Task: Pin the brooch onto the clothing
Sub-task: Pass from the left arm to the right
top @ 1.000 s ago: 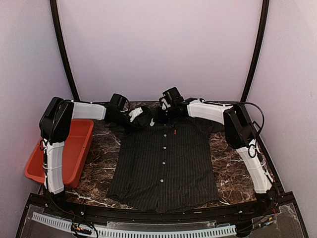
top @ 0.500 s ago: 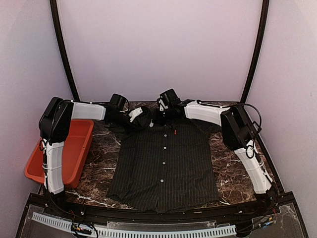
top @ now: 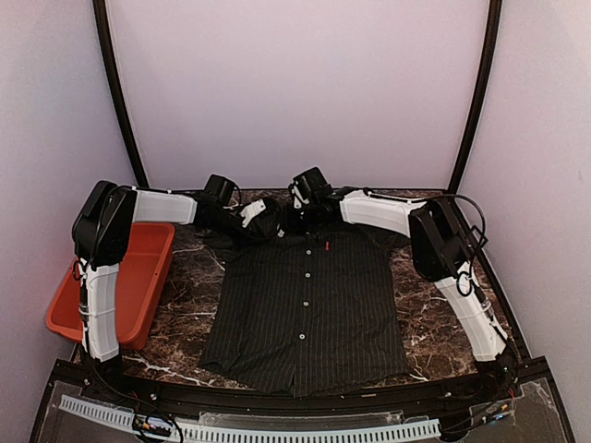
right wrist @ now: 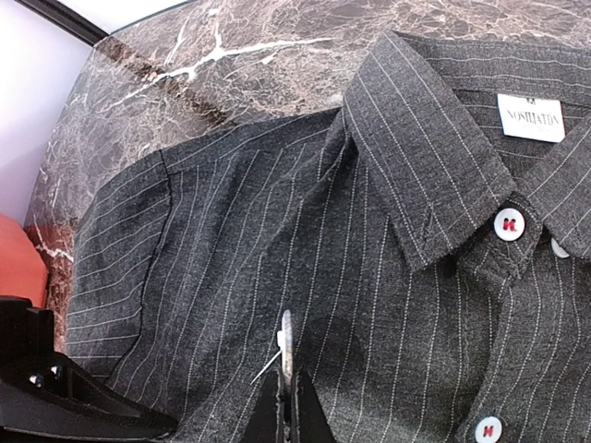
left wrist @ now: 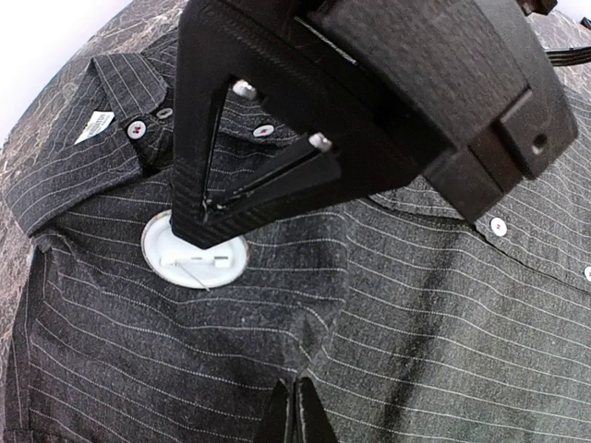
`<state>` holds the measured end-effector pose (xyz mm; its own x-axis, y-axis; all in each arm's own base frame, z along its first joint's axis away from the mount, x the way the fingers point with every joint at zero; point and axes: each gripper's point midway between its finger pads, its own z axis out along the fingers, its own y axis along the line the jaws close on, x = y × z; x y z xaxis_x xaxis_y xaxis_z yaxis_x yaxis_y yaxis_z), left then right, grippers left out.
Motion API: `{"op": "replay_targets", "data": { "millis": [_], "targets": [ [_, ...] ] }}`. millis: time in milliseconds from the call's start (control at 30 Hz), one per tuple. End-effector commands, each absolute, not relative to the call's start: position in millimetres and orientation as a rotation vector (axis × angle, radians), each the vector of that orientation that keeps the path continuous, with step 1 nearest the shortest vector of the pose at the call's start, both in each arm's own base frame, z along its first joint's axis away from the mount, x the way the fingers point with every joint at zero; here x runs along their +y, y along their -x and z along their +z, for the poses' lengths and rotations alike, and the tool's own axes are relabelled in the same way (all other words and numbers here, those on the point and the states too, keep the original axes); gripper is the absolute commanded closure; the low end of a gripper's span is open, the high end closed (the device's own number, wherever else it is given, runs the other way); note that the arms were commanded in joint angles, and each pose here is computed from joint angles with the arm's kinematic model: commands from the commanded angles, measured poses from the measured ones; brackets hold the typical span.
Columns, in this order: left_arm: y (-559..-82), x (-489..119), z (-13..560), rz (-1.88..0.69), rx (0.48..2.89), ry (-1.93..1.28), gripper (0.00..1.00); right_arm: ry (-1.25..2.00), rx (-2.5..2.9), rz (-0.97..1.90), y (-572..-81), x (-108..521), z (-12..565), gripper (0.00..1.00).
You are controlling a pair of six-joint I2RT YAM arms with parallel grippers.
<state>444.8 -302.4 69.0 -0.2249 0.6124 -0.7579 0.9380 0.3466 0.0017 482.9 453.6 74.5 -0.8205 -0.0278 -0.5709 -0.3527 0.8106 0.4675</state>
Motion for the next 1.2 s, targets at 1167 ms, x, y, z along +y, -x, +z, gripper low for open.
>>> {"op": "replay_targets", "data": {
  "millis": [1167],
  "targets": [
    [-444.1,-302.9,84.2,-0.578,1.932,-1.347,0.99,0.412,2.434,0.843,-444.5,471.4,83.9,1.0]
  ]
}}
